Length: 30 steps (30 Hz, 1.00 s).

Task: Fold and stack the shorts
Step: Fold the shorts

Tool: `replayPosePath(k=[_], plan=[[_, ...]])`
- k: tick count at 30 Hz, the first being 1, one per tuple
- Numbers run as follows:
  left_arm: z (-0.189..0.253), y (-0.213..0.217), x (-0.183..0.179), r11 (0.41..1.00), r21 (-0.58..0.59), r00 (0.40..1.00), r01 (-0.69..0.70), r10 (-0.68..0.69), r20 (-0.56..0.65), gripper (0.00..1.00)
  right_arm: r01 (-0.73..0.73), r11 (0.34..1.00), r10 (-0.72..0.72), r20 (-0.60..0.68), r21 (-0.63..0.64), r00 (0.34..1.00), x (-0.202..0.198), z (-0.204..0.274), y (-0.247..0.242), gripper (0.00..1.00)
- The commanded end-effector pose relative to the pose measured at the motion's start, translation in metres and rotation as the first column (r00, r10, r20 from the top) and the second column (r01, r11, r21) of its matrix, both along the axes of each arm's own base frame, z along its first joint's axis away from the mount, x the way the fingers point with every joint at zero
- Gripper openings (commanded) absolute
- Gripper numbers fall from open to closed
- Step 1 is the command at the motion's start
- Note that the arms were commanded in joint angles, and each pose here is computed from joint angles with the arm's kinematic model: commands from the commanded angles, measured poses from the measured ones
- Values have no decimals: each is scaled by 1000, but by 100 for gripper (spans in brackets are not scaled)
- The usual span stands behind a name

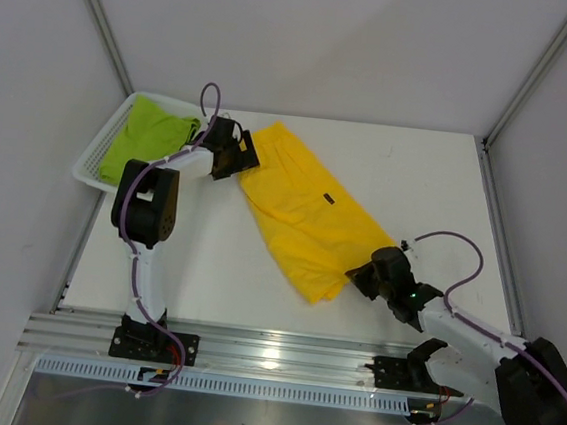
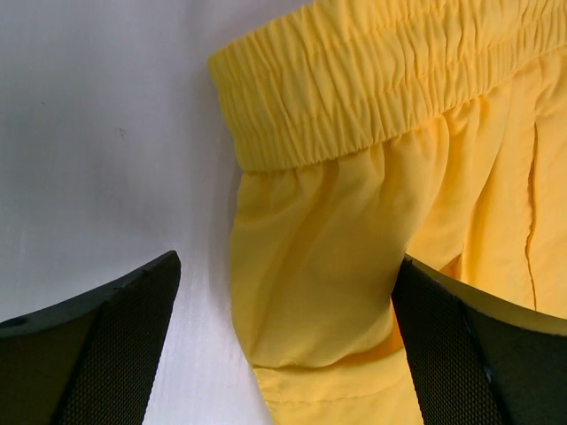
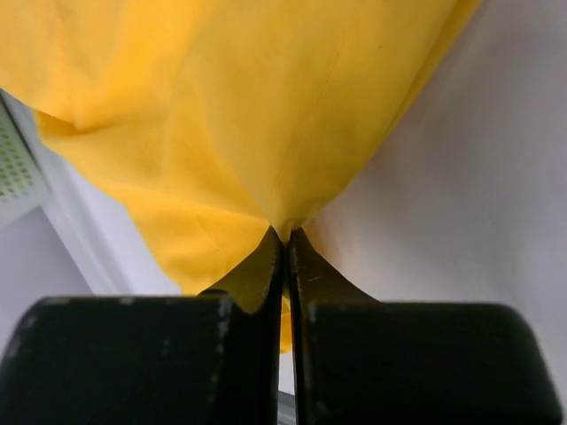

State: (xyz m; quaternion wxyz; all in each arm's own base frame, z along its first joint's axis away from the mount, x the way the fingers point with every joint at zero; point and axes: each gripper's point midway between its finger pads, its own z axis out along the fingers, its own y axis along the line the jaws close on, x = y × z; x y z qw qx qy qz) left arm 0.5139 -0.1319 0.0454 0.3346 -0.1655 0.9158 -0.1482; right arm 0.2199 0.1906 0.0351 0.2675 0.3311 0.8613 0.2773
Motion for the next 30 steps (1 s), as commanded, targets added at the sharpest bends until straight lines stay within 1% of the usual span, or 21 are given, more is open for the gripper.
replayPosePath(k=[1, 2, 4, 5, 7, 8, 9, 11, 16, 18, 20, 22, 23, 24, 26, 30], plan=[[7, 4, 3, 999, -7, 999, -39, 39, 12, 99, 1, 996, -1, -6, -94, 1000, -3, 3, -40, 0], [7, 4, 2, 999, -8, 999, -38, 38, 16, 99, -31, 991, 23, -58, -131, 998, -10, -4, -57, 0], [8, 4, -2, 999, -15, 999, -36, 36, 27, 99, -70, 984, 59, -70, -162, 996, -10, 3, -66, 0], [9, 3, -3, 999, -20, 999, -32, 33, 32, 99, -120, 971, 94, -131, -207, 987, -21, -3, -76, 0], [10, 2, -6, 999, -28, 999, -21, 22, 32, 99, -159, 959, 127, -146, -236, 981, -22, -1, -78, 0], [11, 0, -8, 999, -34, 999, -14, 15, 31, 99, -177, 952, 134, -179, -251, 975, -28, -5, -81, 0], [9, 0, -11, 999, -37, 1000, -12, 13, 24, 100, -209, 948, 167, -184, -240, 969, -31, -5, -78, 0], [12, 0, -19, 999, -51, 999, -13, 15, 38, 99, -227, 944, 178, -208, -239, 962, -34, -9, -79, 0], [24, -6, -13, 995, -99, 994, -11, 21, 107, 99, -255, 936, 204, -217, -243, 955, -33, -10, -82, 0], [19, -9, -11, 993, -121, 994, -10, 23, 102, 99, -262, 934, 210, -222, -241, 952, -35, -12, -82, 0], [26, -16, -1, 983, -182, 988, -9, 37, 152, 99, -268, 934, 214, -231, -235, 949, -39, -14, -82, 0], [24, -23, 0, 971, -240, 984, -12, 53, 167, 99, -269, 937, 219, -224, -225, 950, -40, -13, -81, 0], [32, -28, 7, 963, -271, 976, 6, 53, 212, 99, -266, 938, 216, -224, -224, 950, -40, -13, -81, 0], [26, -29, 3, 956, -293, 978, 0, 60, 197, 99, -268, 937, 218, -223, -223, 950, -40, -13, -80, 0], [31, -33, 7, 946, -324, 970, 12, 67, 232, 99, -267, 938, 220, -216, -219, 951, -39, -11, -80, 0], [17, -38, 5, 929, -369, 977, -4, 82, 197, 99, -267, 941, 224, -205, -209, 953, -39, -8, -77, 0]])
